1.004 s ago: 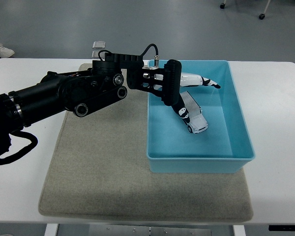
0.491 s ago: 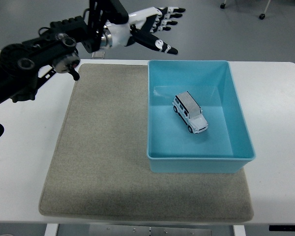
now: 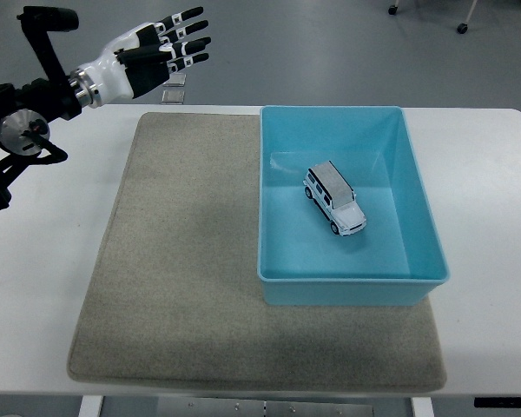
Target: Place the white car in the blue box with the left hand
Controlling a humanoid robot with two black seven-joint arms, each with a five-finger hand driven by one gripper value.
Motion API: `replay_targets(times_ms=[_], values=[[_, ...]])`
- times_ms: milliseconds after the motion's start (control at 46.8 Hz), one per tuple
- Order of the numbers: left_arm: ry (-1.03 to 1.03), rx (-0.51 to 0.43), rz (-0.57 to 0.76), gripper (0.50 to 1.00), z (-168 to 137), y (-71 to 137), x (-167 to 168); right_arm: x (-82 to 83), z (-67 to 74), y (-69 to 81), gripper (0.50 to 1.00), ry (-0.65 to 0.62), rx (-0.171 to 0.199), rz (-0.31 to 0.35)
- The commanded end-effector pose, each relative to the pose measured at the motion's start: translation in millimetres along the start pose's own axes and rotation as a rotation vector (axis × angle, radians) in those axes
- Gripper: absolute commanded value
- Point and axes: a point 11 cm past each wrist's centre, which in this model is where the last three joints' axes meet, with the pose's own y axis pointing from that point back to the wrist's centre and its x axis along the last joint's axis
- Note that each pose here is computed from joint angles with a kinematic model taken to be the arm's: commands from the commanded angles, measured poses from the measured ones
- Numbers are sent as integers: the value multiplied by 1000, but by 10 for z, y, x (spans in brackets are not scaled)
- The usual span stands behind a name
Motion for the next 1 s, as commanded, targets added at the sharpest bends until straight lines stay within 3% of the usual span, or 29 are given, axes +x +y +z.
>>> replay_targets(times_ms=[0, 342, 983], values=[[98, 8, 19, 999, -109, 135, 176, 0, 1, 0, 936, -1, -1, 0], [266, -53, 86, 999, -378, 468, 457, 0, 1, 0, 936, -1, -1, 0], [264, -40, 114, 999, -447, 576, 543, -25, 24, 1, 936, -12, 4, -15]])
